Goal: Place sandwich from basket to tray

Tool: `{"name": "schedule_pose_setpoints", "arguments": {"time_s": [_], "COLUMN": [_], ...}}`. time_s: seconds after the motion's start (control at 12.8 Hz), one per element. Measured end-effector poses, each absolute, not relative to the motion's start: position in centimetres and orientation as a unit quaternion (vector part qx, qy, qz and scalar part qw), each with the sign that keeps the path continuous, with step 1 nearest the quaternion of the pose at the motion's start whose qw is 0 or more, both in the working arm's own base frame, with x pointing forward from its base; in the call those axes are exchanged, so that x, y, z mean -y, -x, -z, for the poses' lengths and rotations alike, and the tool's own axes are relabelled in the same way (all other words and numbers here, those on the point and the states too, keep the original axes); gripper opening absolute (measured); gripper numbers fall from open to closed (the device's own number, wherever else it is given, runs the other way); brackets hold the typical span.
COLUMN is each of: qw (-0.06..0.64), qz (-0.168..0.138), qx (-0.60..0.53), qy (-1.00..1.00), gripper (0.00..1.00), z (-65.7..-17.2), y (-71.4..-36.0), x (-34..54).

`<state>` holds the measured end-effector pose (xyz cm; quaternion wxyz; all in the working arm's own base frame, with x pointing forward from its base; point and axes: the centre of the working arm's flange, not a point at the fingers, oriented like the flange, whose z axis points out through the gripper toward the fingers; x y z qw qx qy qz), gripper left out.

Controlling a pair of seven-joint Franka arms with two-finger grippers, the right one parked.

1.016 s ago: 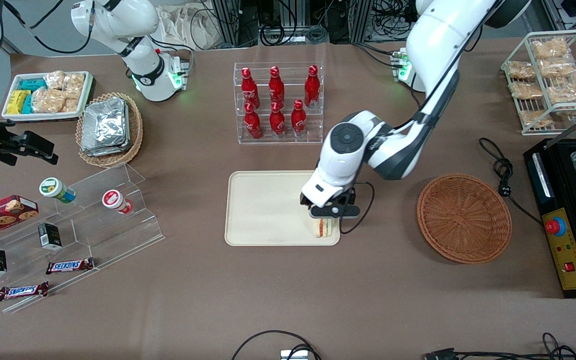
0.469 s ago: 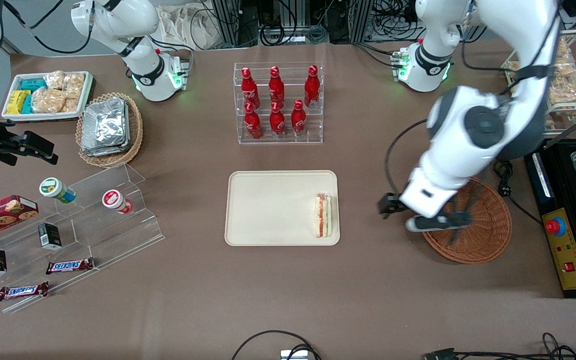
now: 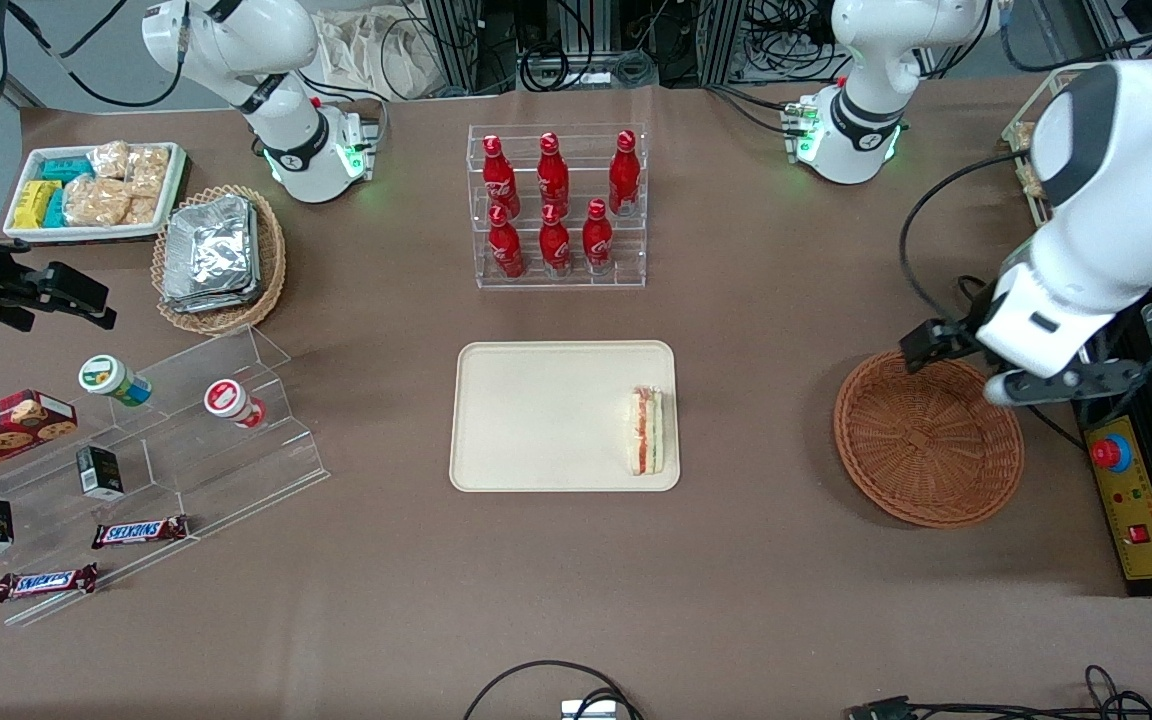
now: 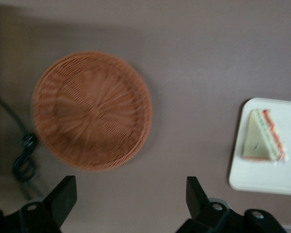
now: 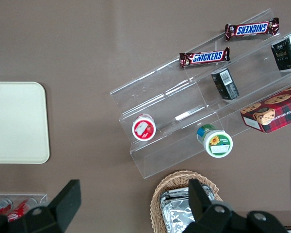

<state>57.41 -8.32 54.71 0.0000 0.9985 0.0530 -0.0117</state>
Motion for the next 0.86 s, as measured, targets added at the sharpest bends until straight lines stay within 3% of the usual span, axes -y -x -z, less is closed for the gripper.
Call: {"name": "schedule_pose_setpoints", "arguments": {"time_s": [0.39, 0.86], "qw": [-0.011, -0.012], "qz": [0.015, 0.011], "qx": [-0.038, -0.032], "qy": [-0.999, -0.999], "gripper": [1.0, 1.0], "z": [-59.9, -60.3], "y": [-53.5, -53.2], "x": [6.2, 6.3]}}
